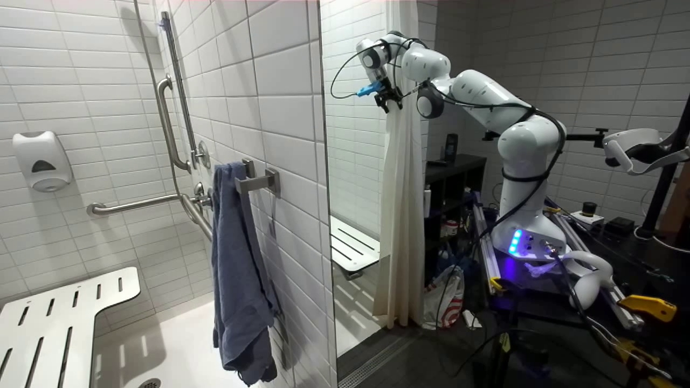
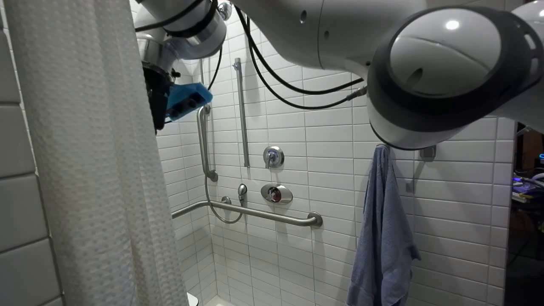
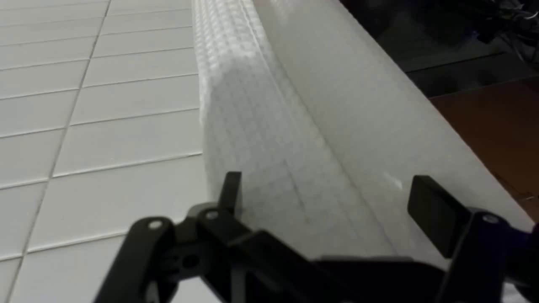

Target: Pull the curtain to the left

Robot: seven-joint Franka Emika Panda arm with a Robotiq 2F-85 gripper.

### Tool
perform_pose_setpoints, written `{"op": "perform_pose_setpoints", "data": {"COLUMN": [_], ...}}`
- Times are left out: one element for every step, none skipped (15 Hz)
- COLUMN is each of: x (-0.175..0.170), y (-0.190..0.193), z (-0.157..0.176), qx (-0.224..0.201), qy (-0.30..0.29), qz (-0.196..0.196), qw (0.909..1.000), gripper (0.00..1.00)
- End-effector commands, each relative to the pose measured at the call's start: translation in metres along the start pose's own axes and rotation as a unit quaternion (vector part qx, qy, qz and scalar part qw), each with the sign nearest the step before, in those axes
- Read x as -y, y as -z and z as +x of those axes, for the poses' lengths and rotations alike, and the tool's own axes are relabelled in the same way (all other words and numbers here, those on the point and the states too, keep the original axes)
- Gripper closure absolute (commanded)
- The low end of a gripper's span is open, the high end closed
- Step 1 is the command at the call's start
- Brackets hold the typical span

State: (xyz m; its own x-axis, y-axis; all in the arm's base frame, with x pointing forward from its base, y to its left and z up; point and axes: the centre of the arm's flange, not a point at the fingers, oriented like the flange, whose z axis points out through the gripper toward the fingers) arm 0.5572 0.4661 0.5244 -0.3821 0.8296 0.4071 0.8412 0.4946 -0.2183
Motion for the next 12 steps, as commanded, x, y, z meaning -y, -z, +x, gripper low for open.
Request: {"op": "perform_pose_setpoints", "data": {"x": [0.034, 0.043, 0.053, 0.061, 0.070, 0.076, 0.077, 0.034, 0.037, 0.039, 0.040, 0.040], "y": [0.017, 0.021, 0.025, 0.029, 0.033, 0.036, 0.040, 0.052, 0.057, 0.060, 0.062, 0.062], "z": [-0.009, -0.011, -0.015, -0.018, -0.022, -0.024, -0.025, -0.014, -0.015, -0.016, -0.017, -0.017], "qx": [0.028, 0.030, 0.030, 0.029, 0.029, 0.026, 0.026, 0.020, 0.020, 0.021, 0.021, 0.021], "qy": [-0.029, -0.037, -0.045, -0.050, -0.057, -0.061, -0.063, -0.051, -0.053, -0.055, -0.056, -0.057], "qz": [0.000, 0.001, 0.001, 0.000, -0.003, -0.002, -0.002, -0.001, -0.002, -0.003, -0.003, -0.003], "qw": [0.9992, 0.9989, 0.9985, 0.9983, 0.9979, 0.9978, 0.9977, 0.9985, 0.9984, 0.9982, 0.9982, 0.9982], "gripper": [0.00, 0.00, 0.00, 0.00, 0.00, 0.00, 0.00, 0.00, 0.00, 0.00, 0.00, 0.00]}}
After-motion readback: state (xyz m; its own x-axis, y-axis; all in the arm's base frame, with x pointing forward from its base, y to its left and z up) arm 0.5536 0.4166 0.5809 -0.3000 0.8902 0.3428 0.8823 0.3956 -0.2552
